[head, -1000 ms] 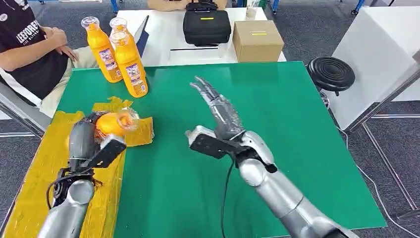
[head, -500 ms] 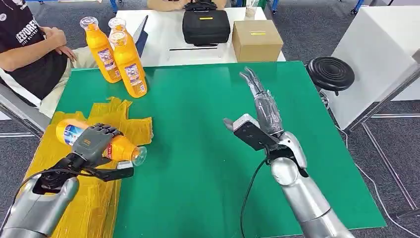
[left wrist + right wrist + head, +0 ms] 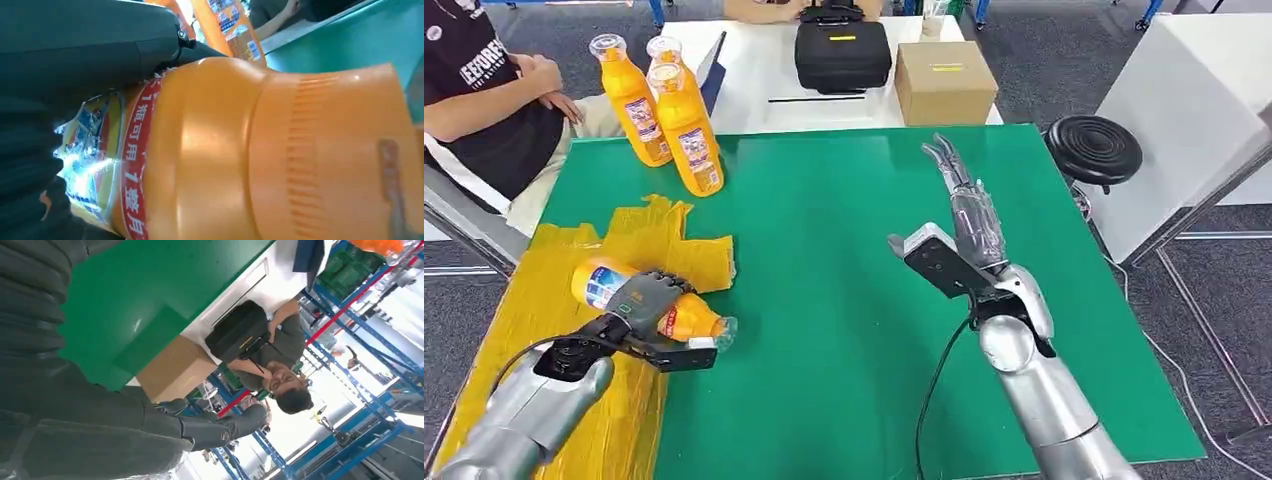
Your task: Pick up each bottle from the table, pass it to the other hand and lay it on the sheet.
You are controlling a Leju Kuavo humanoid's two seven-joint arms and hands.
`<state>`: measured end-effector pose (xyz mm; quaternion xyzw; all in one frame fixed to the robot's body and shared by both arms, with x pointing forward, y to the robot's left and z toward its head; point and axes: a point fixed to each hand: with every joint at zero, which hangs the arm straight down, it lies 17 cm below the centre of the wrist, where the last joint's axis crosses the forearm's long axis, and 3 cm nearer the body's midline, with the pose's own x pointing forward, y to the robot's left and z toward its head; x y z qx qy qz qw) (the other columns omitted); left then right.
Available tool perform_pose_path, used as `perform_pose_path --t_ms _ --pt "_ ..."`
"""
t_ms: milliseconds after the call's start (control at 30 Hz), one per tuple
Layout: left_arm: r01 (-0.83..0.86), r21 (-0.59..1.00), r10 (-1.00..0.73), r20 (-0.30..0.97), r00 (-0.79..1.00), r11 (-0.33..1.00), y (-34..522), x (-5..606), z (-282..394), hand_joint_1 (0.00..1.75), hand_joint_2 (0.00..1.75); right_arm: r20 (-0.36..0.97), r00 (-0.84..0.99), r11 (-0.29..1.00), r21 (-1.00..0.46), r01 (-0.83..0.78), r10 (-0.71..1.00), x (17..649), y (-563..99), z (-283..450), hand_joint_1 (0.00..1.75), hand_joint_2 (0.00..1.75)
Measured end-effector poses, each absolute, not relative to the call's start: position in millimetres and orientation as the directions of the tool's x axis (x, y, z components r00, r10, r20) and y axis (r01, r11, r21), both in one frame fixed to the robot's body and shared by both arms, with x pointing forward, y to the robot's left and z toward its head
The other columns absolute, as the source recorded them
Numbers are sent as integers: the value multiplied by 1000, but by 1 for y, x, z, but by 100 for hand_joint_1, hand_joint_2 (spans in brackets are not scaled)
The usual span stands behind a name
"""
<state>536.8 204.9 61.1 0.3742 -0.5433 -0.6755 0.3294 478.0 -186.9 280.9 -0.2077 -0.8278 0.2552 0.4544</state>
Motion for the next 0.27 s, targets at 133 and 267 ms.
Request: perform_pose_path --t_ms 133,267 --pt "73 979 -866 -130 -483 -188 199 543 57 175 175 646 -494 780 -616 114 582 479 -187 280 0 175" --pt "117 976 -885 -112 -453 -183 200 547 50 175 175 646 -492 779 -617 115 584 479 -187 280 0 175"
